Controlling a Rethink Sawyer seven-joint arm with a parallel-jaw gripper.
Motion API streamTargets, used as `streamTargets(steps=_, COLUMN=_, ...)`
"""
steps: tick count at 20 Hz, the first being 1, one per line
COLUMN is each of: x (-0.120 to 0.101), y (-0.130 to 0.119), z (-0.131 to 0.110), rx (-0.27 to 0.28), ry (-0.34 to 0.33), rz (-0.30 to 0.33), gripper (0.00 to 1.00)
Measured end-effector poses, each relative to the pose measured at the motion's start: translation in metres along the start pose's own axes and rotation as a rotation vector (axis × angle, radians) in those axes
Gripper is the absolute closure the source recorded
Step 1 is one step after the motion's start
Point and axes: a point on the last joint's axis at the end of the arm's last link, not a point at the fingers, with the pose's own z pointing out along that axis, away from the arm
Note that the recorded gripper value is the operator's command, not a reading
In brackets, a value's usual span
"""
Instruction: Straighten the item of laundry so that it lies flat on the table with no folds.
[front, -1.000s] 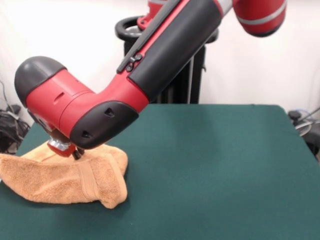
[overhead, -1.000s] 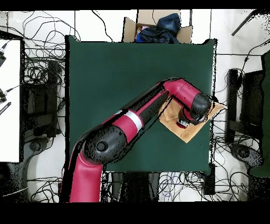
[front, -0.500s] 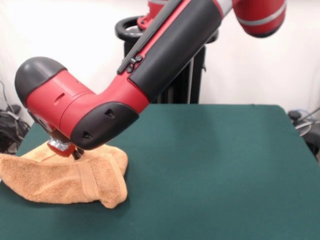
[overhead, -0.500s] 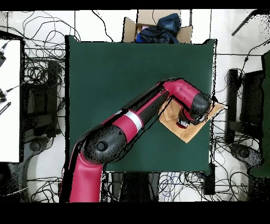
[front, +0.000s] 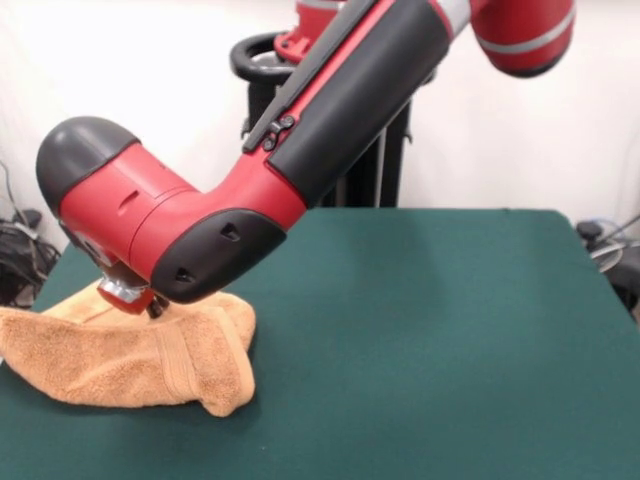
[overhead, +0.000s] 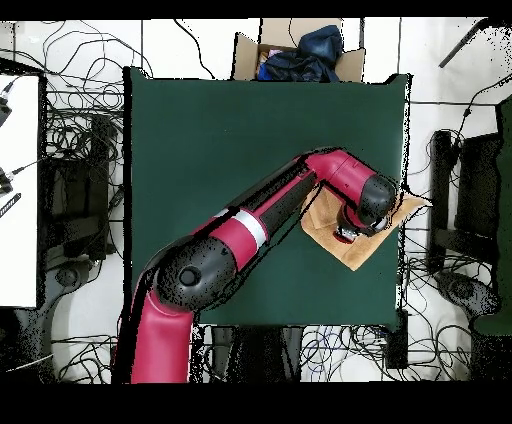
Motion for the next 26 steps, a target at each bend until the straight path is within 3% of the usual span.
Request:
streamTargets(steps=12, x=-0.004, y=0.003, z=0.001, rx=-0.017, ry=0.031, rz=-0.017, gripper=1.0)
streamTargets(steps=20, x=-0.006, y=0.012, z=0.008, rx=-0.068, ry=0.062, rz=-0.028, gripper=1.0)
streamTargets(steps=26, x=-0.01, y=0.027, z=0.012, rx=-0.139, ry=0.058, rz=-0.023, gripper=1.0)
